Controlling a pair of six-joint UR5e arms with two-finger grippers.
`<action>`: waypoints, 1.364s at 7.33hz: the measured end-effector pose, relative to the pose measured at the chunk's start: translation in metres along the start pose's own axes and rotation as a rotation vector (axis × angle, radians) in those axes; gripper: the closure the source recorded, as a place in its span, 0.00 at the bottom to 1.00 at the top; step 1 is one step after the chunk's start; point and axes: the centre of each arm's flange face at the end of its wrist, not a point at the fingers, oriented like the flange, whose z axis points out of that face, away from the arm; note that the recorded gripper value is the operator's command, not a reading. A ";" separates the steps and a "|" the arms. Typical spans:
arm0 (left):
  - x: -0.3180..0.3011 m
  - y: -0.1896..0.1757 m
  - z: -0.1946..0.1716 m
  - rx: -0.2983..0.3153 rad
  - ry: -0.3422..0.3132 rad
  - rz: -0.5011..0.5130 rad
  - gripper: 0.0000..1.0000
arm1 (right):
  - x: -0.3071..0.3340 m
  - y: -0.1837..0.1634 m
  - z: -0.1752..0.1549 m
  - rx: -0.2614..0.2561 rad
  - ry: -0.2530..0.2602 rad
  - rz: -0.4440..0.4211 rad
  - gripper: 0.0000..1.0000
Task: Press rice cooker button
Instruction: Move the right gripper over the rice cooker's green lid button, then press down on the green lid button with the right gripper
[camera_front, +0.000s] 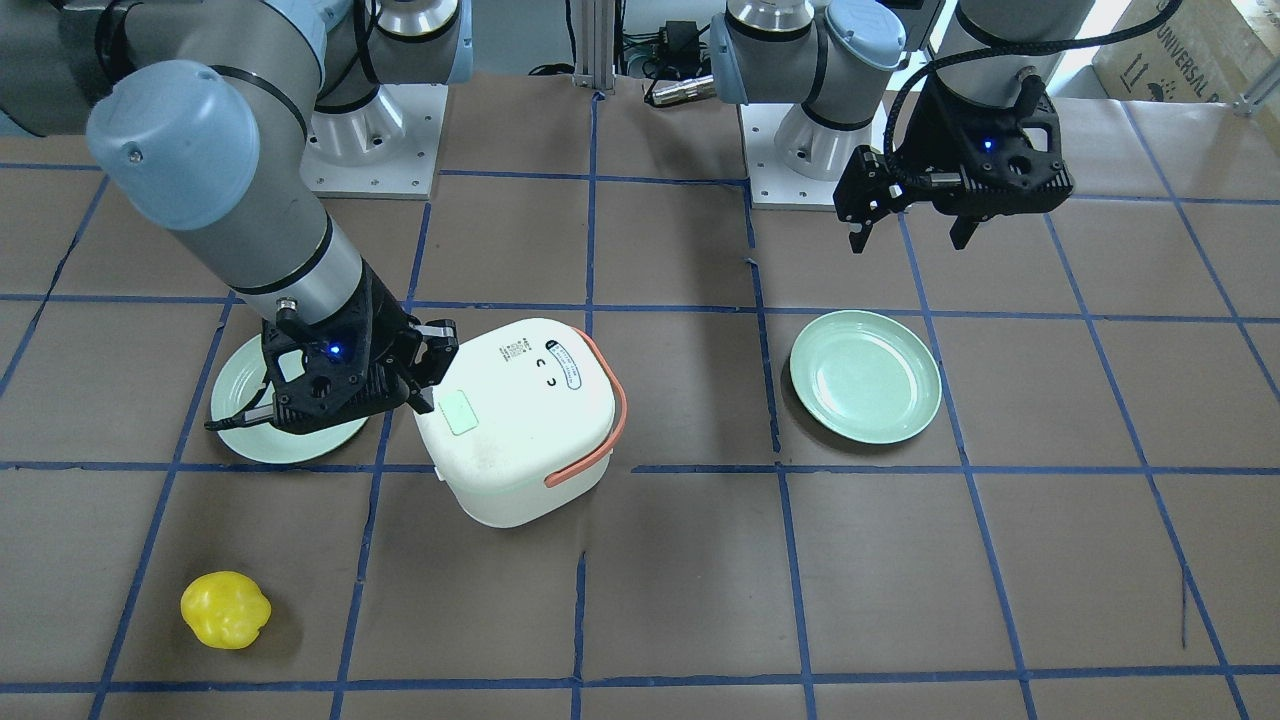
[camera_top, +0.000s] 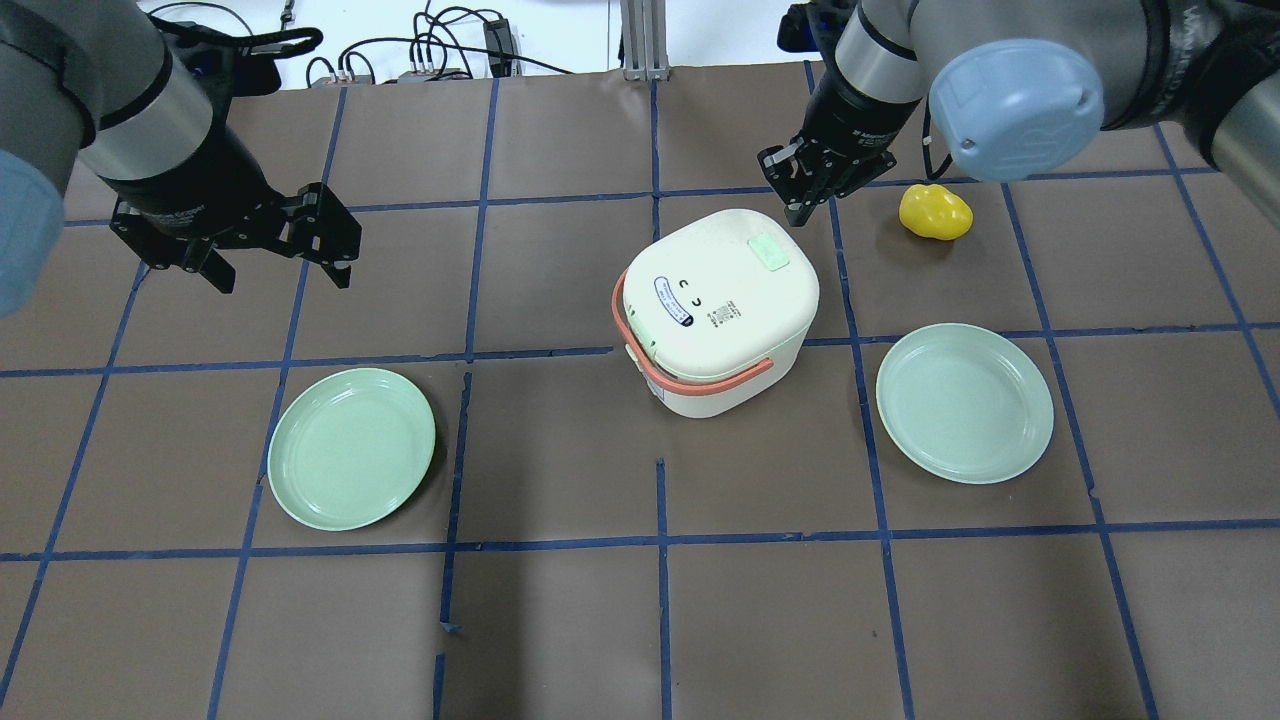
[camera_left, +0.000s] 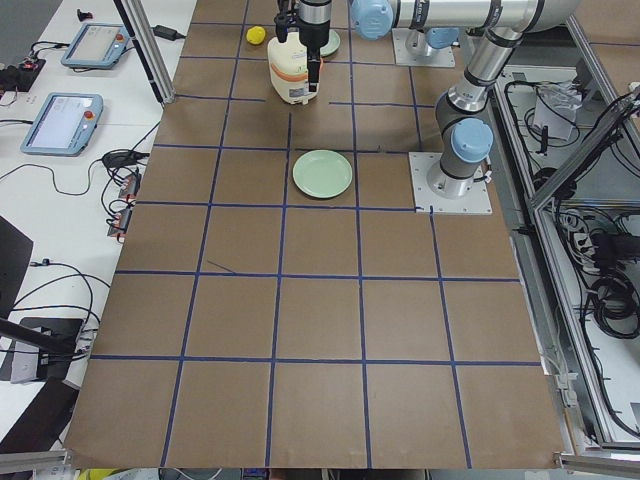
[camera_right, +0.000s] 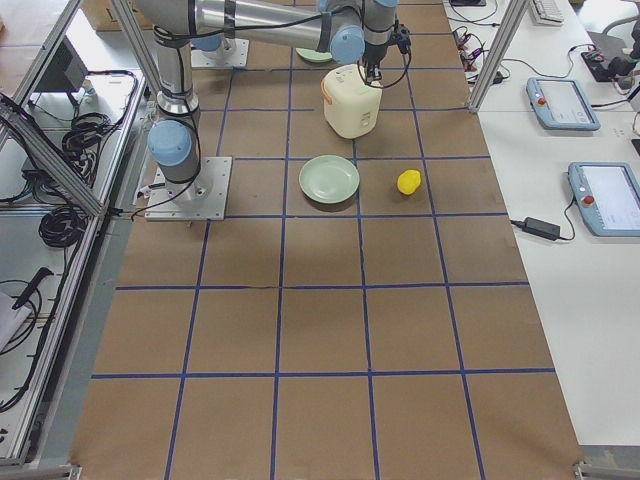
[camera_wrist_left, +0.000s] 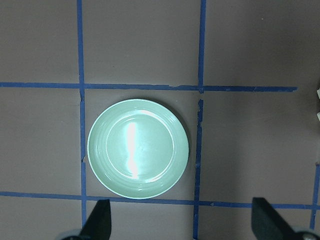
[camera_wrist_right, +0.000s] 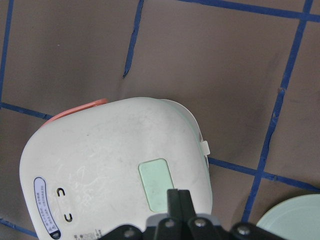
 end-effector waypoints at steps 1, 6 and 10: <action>0.000 0.000 0.000 0.000 0.000 0.000 0.00 | -0.003 -0.002 0.006 -0.005 -0.004 -0.008 0.94; 0.000 0.000 0.000 0.001 0.000 0.000 0.00 | -0.017 -0.009 0.024 0.002 -0.010 -0.040 0.94; 0.000 0.000 0.000 0.001 0.000 0.000 0.00 | -0.013 -0.005 0.039 -0.012 -0.013 -0.043 0.94</action>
